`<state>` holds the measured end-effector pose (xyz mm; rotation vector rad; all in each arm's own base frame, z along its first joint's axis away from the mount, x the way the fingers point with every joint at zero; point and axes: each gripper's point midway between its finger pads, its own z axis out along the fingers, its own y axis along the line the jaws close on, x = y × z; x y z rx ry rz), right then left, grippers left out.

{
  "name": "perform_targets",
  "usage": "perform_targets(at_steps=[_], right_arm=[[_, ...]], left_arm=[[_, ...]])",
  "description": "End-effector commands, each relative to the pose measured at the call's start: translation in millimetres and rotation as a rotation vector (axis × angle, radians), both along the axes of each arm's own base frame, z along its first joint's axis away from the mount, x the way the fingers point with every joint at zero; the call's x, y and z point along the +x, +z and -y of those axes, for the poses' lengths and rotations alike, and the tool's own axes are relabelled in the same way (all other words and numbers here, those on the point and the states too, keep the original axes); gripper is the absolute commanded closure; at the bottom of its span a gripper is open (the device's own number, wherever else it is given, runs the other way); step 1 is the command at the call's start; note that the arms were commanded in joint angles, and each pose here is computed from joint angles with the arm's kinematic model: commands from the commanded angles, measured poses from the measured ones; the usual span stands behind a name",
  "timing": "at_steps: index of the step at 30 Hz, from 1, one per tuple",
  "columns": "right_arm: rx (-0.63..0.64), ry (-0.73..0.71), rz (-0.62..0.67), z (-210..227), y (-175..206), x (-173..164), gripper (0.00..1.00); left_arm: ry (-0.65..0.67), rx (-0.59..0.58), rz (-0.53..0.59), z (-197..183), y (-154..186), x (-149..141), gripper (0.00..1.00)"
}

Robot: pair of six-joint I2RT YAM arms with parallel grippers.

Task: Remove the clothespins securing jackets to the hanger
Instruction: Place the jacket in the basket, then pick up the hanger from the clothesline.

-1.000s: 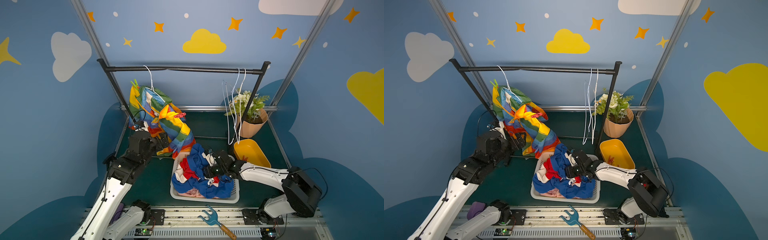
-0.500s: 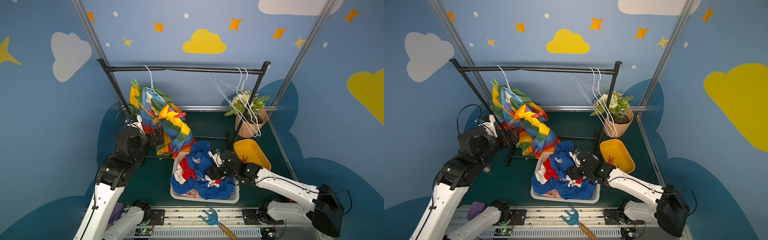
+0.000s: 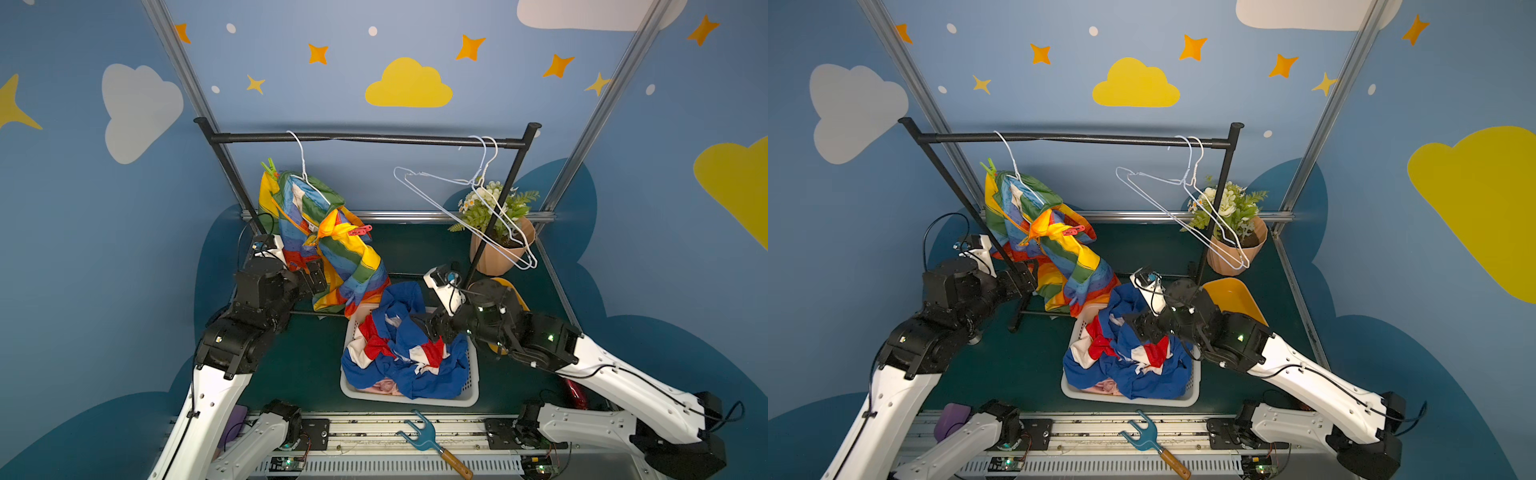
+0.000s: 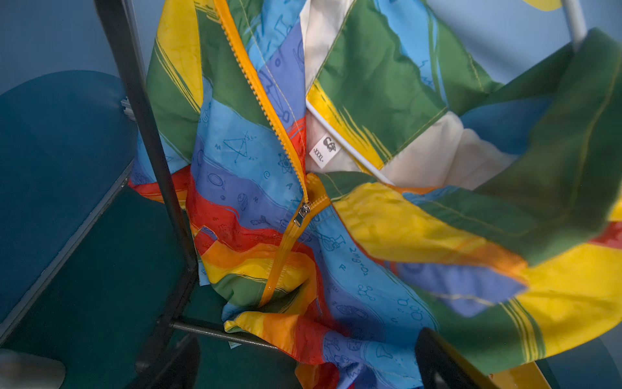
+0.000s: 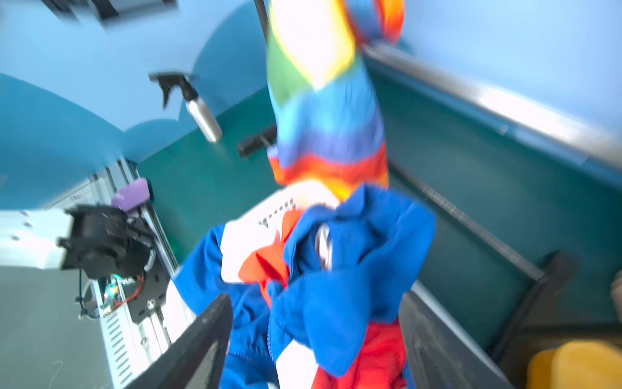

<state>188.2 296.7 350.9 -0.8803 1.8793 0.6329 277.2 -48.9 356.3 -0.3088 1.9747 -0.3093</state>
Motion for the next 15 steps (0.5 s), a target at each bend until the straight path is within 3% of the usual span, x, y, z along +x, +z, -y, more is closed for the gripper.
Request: perform_targets(at_steps=[1, 6, 15], right_arm=[[-0.041, 0.041, 0.064, -7, 40, 12, 0.21], [0.008, 0.084, 0.147, -33, 94, 40, 0.22], [0.056, 0.079, 0.143, -46, 99, 76, 0.22]], left_arm=[[0.005, 0.007, 0.014, -2, 0, -1, 0.00], [0.018, -0.004, 0.045, -4, 5, 1, 0.00], [-0.034, -0.004, 0.203, 3, 90, 5, 0.00]])
